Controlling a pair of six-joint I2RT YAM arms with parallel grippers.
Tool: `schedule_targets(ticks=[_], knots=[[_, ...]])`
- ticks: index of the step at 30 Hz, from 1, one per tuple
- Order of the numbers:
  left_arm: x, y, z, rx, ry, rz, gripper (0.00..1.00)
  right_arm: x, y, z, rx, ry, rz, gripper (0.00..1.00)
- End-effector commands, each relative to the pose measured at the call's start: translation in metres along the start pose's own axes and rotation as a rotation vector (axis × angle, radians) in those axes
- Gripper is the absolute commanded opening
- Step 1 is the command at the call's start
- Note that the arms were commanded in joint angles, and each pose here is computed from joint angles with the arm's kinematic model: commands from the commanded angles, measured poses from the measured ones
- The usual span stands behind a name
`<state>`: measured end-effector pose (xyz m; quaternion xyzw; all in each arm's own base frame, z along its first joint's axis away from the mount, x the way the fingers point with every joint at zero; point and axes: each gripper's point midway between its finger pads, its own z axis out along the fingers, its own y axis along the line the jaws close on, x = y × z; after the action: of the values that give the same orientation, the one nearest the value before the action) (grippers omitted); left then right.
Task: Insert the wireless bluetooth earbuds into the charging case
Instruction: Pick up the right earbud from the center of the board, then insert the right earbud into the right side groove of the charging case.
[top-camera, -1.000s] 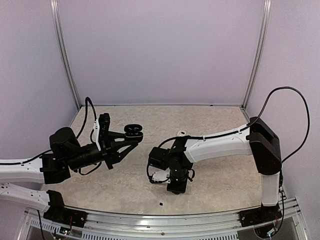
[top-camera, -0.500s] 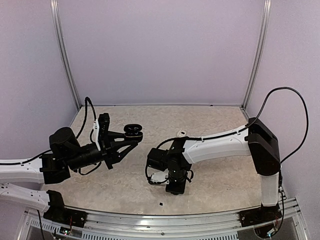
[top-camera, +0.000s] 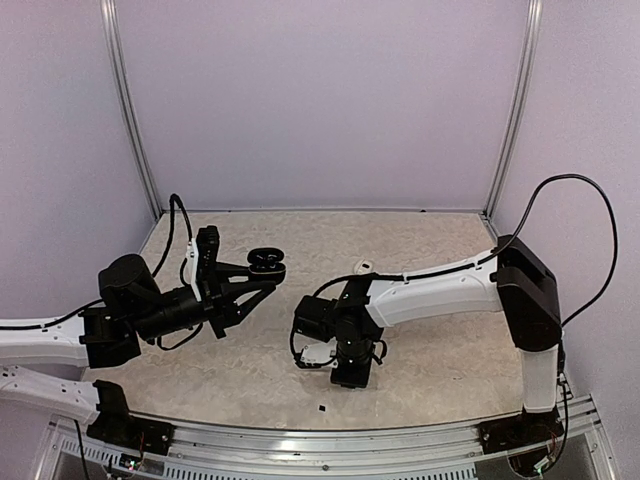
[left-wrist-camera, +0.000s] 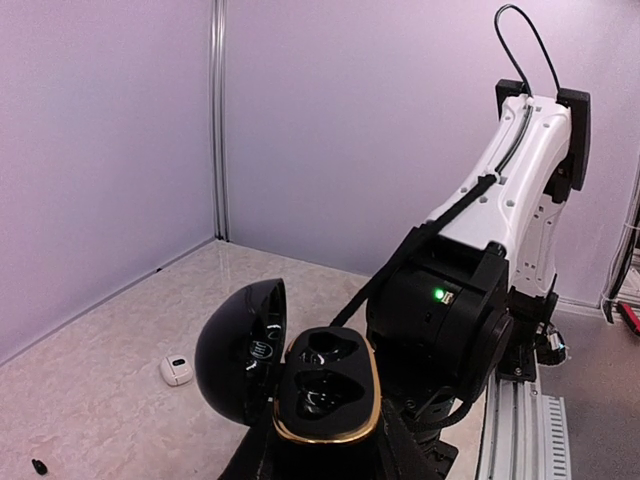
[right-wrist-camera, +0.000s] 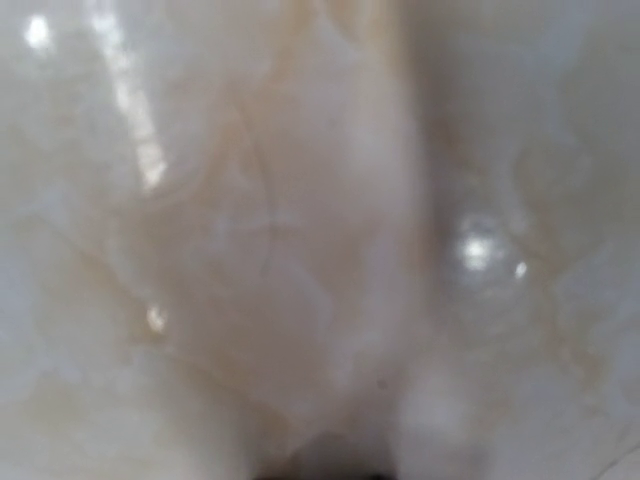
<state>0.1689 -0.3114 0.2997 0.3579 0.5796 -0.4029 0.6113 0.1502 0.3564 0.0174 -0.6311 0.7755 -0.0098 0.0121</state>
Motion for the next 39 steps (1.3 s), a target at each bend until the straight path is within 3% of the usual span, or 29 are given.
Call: schedule_targets(ticks=[1, 9, 16, 25, 31, 39], knots=[[-0.010, 0.006, -0.001, -0.023, -0.033, -0.008, 0.11, -0.010, -0.007, -0.015, 0.035, -0.080, 0.017, 0.17], [-0.022, 0.012, -0.006, -0.028, -0.090, -0.029, 0.11, -0.045, -0.044, -0.101, 0.147, -0.439, 0.087, 0.17], [-0.030, 0.008, -0.008, 0.016, -0.121, -0.007, 0.12, -0.051, -0.077, -0.206, 0.283, -0.808, 0.132, 0.16], [-0.035, -0.010, -0.006, 0.117, -0.130, 0.070, 0.10, -0.041, -0.053, -0.342, 0.302, -1.290, -0.019, 0.16], [-0.040, -0.023, -0.008, 0.187, -0.151, 0.119, 0.08, -0.032, -0.011, -0.396, 0.193, -1.515, -0.191, 0.16], [-0.044, -0.031, -0.007, 0.235, -0.166, 0.144, 0.08, -0.039, 0.031, -0.411, 0.051, -1.591, -0.334, 0.16]])
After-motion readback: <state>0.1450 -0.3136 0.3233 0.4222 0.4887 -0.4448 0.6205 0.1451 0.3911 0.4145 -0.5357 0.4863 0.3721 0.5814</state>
